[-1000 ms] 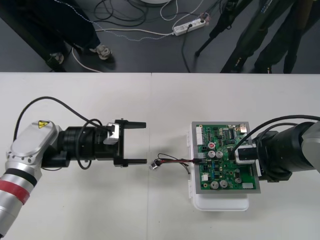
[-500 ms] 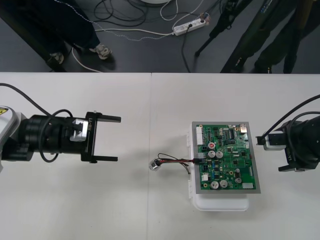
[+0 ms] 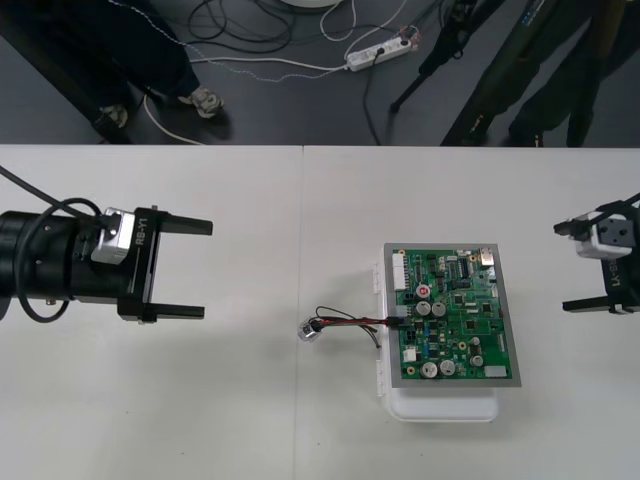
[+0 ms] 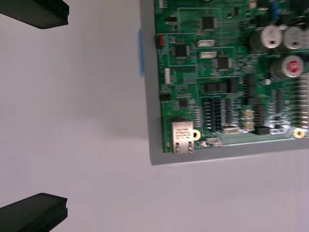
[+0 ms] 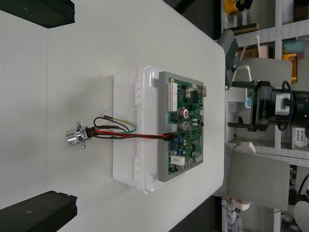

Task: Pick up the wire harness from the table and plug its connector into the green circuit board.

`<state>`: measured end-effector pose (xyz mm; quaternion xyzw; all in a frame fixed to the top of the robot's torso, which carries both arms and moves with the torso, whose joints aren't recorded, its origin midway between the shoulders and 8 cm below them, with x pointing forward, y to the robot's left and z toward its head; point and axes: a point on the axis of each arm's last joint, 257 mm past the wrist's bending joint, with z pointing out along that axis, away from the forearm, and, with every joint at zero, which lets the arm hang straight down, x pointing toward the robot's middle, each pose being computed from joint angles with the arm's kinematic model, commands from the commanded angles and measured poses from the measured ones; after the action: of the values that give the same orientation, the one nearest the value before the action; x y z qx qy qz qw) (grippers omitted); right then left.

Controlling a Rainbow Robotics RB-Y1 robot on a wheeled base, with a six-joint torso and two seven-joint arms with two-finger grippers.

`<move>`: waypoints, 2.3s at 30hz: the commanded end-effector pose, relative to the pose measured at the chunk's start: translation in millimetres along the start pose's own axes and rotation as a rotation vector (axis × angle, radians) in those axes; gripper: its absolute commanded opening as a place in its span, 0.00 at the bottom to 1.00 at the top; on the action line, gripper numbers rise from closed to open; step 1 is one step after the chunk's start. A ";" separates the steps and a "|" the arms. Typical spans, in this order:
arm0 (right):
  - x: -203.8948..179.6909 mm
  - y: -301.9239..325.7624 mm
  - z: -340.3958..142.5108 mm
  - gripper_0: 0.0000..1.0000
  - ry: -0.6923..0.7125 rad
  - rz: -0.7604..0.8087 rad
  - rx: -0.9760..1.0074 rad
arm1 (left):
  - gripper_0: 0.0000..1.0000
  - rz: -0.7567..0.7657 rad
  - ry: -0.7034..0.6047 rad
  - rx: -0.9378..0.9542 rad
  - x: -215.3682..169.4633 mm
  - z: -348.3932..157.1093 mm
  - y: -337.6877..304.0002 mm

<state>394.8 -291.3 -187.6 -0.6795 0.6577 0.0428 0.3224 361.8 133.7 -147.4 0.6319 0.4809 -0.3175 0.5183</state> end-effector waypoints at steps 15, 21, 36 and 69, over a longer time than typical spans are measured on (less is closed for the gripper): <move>-77.0 -9.8 -72.1 1.00 -0.305 -0.042 -0.013 | 1.00 -0.073 0.119 0.082 -42.0 -40.4 -18.5; -98.0 -5.4 -84.0 1.00 -0.399 -0.049 -0.022 | 1.00 -0.079 0.126 0.088 -45.2 -42.2 -19.8; -99.3 26.3 -82.5 1.00 -0.390 -0.061 -0.058 | 1.00 -0.110 0.158 0.112 -53.8 -49.3 -32.2; -81.5 54.8 -56.6 1.00 -0.242 -0.061 -0.110 | 1.00 -0.127 0.170 0.100 -52.0 -50.6 -29.5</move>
<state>317.7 -237.8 -123.7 -0.7021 0.5774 0.1595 0.3850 319.8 155.2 -99.0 0.6504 0.5234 -0.3223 0.4463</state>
